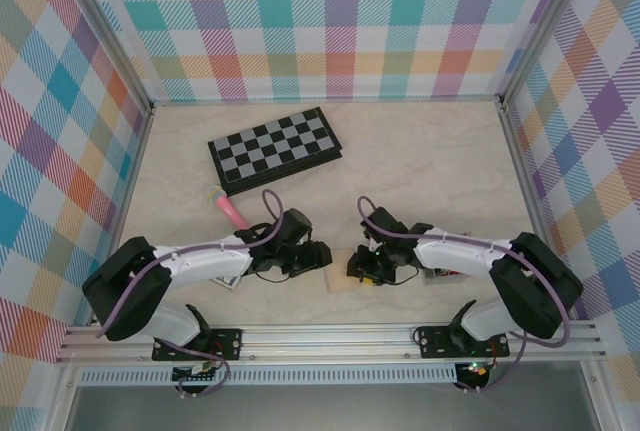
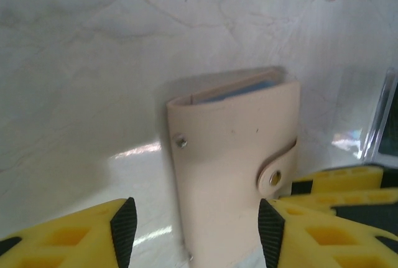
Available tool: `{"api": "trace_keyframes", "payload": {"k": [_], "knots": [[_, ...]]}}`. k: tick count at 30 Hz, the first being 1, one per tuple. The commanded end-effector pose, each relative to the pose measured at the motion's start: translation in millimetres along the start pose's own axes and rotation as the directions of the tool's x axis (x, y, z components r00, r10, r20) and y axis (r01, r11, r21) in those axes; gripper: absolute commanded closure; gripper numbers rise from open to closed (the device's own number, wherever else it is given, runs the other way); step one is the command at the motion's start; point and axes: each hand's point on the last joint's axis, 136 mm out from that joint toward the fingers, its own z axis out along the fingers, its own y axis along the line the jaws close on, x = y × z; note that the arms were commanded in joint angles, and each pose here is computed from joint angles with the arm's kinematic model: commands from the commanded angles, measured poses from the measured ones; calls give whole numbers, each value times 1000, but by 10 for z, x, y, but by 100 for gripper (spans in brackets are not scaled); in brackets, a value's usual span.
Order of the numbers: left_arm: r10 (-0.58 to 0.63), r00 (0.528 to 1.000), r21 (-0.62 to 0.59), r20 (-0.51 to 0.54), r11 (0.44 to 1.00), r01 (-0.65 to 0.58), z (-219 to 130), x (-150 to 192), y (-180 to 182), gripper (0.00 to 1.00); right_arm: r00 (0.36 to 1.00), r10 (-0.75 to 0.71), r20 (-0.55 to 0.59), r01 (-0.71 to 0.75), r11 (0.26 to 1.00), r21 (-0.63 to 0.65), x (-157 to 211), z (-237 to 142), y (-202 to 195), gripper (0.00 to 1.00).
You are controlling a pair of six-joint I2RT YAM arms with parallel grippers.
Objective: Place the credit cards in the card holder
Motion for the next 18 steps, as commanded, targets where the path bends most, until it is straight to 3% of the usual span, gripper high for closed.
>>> {"api": "trace_keyframes", "payload": {"k": [1,6,10,18], "knots": [[-14,999,25,28,1000,14,75,-97,-156,47,998,22,56,-21,1000,-13,-74,-108,74,64],[-12,1000,35,-4,999,12,204,-77,-187,54,994,-51,95,40,993,114,-132,-267,-47,62],[-21,1000,28,-15,999,21,262,-61,-154,61,991,-110,69,106,992,68,-145,-264,133,69],[-30,999,56,-12,998,31,304,-63,-173,62,990,-136,27,135,990,34,-183,-132,291,76]]}}
